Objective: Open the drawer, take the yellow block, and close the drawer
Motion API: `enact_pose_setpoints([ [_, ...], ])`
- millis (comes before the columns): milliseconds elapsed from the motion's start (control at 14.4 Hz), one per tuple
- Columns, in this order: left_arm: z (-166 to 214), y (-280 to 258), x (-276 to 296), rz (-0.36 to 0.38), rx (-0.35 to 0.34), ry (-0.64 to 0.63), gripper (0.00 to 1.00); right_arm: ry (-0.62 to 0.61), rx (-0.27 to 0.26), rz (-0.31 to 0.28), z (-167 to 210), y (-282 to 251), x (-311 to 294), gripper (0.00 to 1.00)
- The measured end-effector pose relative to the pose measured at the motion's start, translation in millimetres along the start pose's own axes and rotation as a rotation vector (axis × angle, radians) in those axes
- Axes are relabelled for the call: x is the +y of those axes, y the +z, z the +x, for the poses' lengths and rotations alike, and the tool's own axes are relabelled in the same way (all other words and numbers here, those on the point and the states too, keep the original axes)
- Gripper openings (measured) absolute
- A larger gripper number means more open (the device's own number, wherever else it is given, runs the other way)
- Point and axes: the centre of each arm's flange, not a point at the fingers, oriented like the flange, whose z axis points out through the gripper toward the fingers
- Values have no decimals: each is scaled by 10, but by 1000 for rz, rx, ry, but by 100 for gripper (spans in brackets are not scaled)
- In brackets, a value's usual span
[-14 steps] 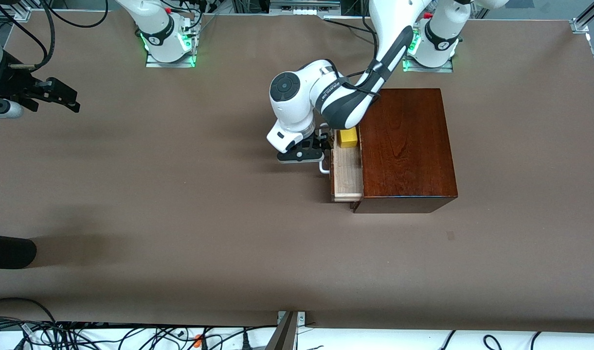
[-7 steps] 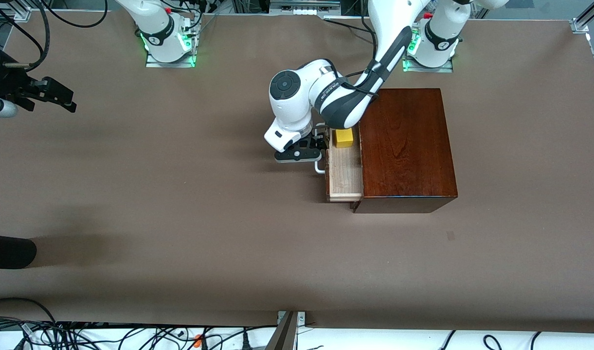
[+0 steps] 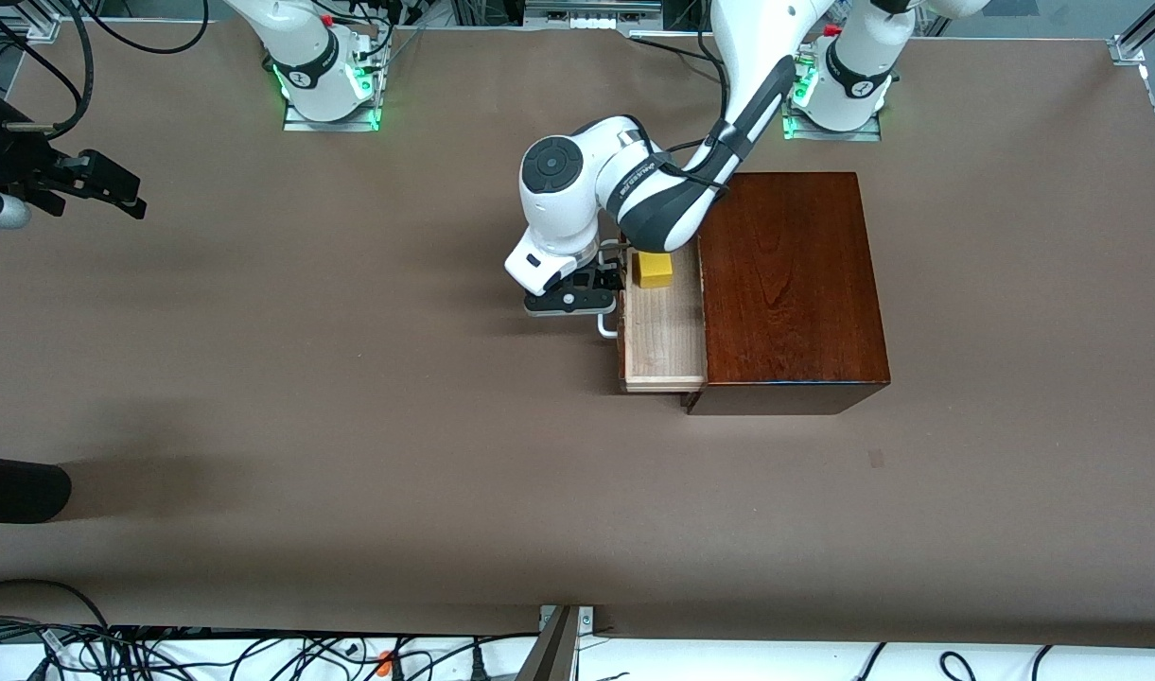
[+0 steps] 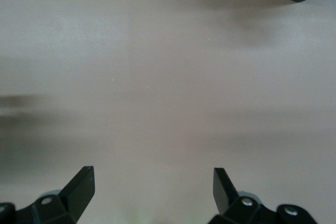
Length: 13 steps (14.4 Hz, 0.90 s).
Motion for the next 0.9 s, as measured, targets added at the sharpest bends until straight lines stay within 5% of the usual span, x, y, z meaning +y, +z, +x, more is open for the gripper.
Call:
enact_pose_setpoints([
  [347, 4, -121, 115, -55, 10, -3, 100, 12, 0, 1, 0, 1, 66, 100],
  [903, 115, -865, -189, 40, -36, -2, 100, 13, 0, 2, 0, -1, 69, 100],
])
